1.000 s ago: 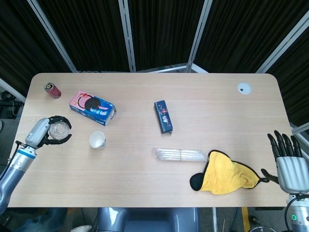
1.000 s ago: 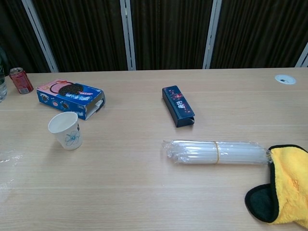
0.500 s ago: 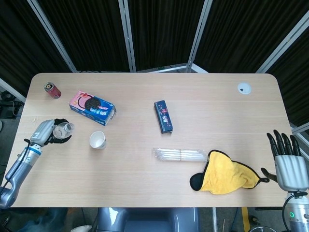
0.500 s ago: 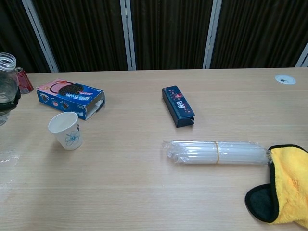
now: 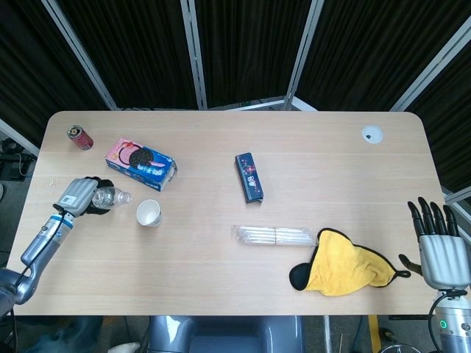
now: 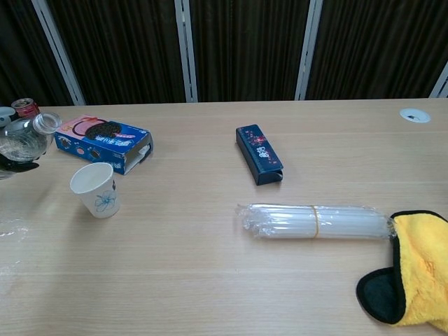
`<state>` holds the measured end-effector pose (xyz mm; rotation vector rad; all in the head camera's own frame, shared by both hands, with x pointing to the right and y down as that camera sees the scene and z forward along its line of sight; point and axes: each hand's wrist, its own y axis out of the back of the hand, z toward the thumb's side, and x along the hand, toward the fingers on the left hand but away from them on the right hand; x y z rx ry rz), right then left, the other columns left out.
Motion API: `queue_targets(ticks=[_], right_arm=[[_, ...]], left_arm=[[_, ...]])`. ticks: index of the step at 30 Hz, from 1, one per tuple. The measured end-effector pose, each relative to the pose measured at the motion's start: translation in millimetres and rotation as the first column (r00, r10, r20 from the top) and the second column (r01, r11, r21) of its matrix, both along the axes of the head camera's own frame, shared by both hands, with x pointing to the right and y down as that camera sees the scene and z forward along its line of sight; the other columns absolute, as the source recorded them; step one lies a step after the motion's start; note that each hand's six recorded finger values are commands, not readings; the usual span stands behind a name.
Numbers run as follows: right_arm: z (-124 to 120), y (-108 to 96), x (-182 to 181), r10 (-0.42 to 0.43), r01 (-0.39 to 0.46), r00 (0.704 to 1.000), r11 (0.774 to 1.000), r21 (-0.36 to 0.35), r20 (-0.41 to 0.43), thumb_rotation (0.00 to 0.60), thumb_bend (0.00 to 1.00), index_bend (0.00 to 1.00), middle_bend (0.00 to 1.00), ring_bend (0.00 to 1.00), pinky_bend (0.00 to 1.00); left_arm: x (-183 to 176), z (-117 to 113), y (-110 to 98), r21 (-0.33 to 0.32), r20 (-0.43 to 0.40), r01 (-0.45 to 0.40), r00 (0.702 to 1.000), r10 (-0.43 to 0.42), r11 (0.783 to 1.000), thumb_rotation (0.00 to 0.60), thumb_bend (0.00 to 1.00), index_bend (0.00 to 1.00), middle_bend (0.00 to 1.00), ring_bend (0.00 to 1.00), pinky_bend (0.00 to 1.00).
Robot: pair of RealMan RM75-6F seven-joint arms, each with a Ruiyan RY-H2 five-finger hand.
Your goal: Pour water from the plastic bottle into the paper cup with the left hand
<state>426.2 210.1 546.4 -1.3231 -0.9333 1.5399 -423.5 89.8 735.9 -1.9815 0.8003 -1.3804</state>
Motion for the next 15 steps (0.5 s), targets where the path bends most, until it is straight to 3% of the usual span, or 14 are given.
queue_targets(ticks=[15], right_arm=[[-2.3,-2.9,4.3,0.016,-0.016,1.000,1.000,0.018,-0.015,0.600,0.00,0.00,0.00,0.00,0.00]], left_arm=[[8.5,8.7,-9.4,0.002,0.151,-0.138,0.979,0.136,0.990,0.600,0.45,0.62,0.51,0.38,0.38]])
